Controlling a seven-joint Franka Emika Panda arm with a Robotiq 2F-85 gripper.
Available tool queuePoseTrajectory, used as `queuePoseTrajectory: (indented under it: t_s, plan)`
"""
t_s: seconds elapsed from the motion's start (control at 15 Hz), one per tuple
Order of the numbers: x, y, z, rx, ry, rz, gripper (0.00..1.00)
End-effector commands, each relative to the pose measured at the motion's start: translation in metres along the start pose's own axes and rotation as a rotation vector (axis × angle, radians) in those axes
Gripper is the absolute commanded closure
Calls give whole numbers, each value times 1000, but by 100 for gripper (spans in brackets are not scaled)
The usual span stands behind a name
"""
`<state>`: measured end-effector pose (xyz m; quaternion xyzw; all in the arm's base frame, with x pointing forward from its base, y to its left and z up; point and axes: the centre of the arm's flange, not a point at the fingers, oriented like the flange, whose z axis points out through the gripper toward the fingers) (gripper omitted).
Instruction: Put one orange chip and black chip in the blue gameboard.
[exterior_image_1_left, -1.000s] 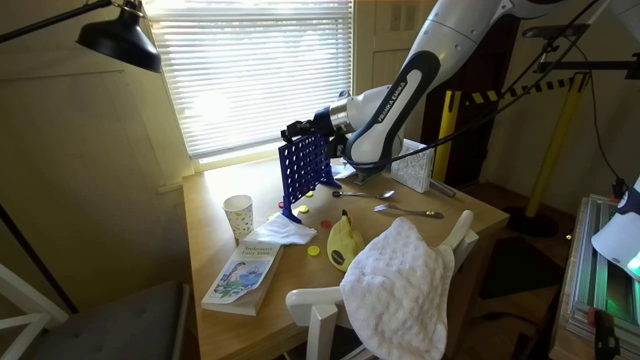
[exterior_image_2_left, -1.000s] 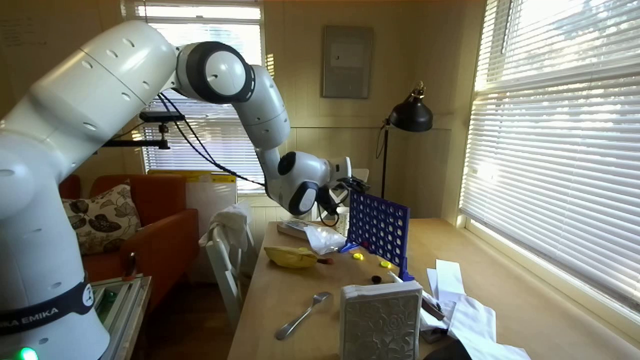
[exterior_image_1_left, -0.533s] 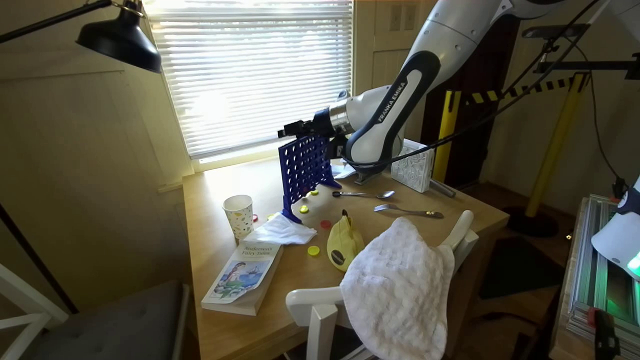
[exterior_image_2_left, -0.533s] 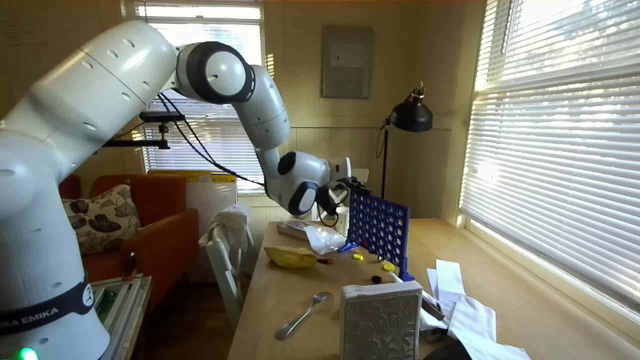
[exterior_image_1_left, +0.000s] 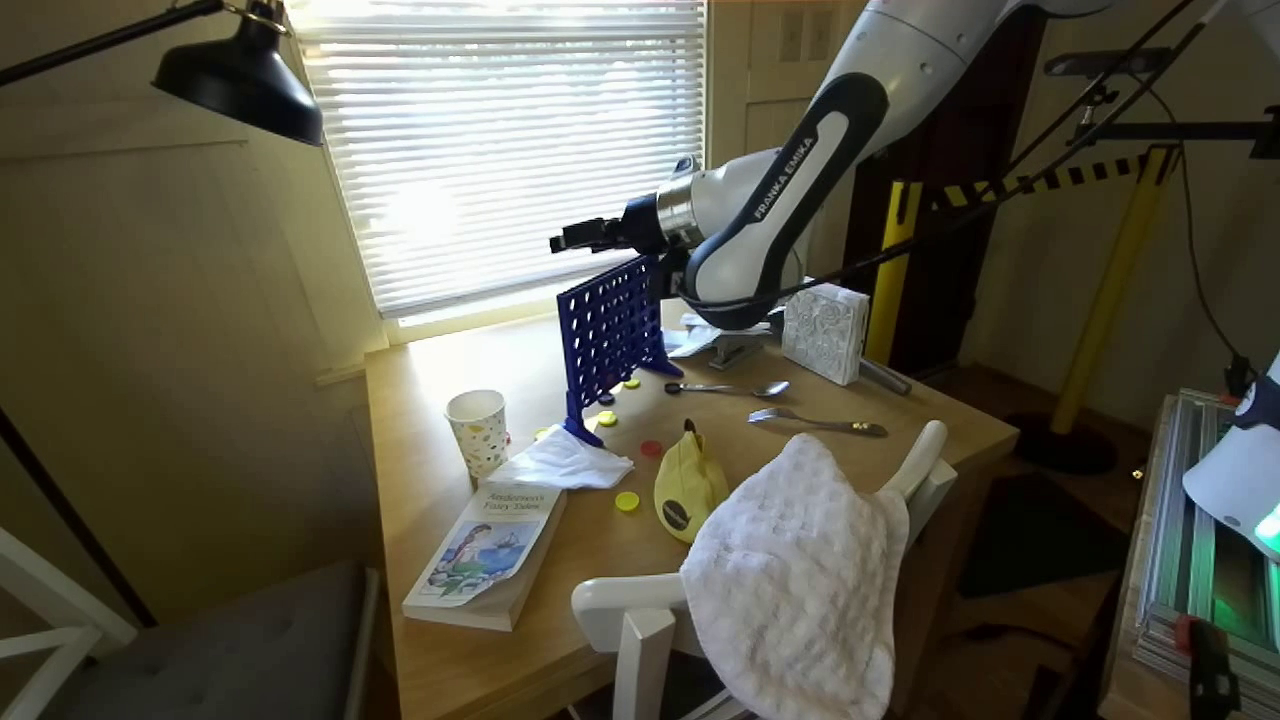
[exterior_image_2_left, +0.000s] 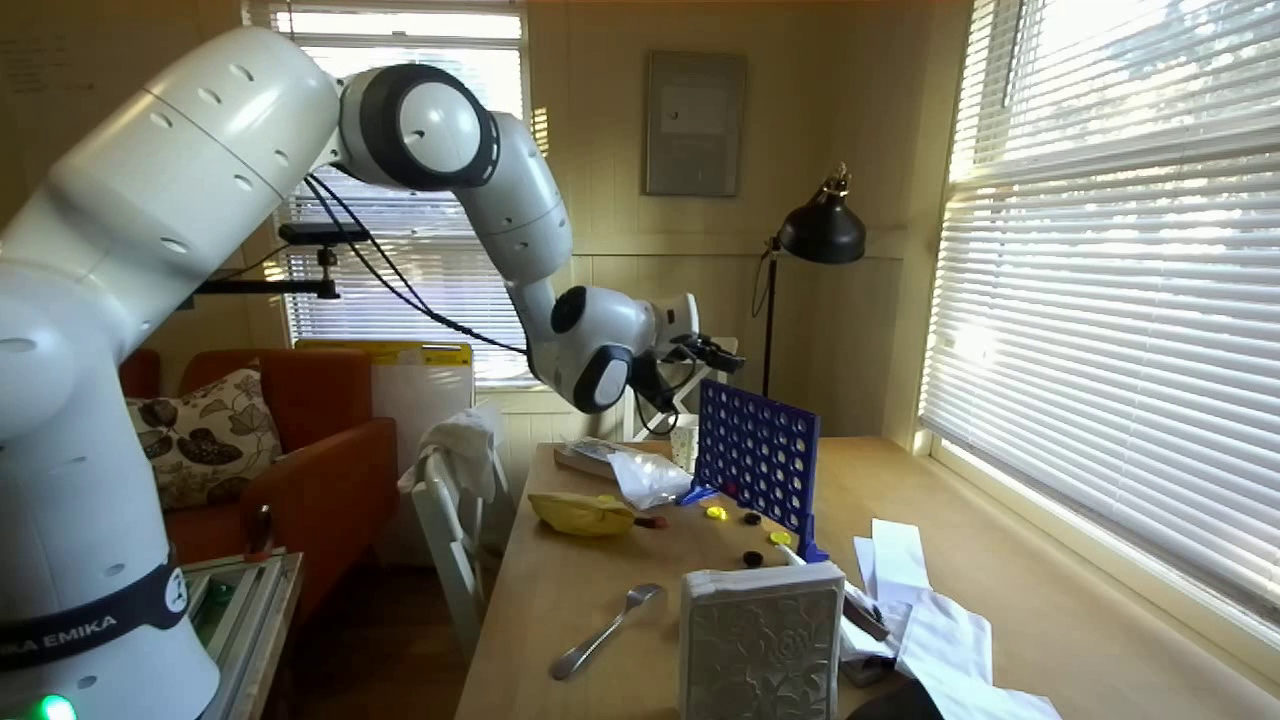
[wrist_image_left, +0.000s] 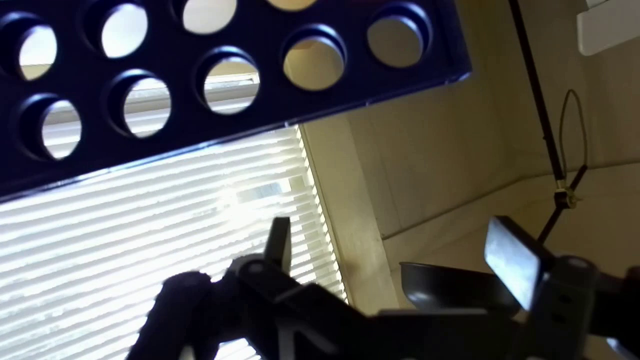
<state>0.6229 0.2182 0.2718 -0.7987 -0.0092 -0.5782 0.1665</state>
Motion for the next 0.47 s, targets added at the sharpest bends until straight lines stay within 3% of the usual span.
queuePoseTrajectory:
  t_s: [0.0, 0.27, 0.33, 0.4]
  plan:
    - [25, -9, -27, -140, -46, -55, 0]
    - [30, 17, -51, -287, -178, -80, 0]
    - [23, 20, -28, -224, -106, -48, 0]
    - [23, 26, -34, -250, -128, -52, 0]
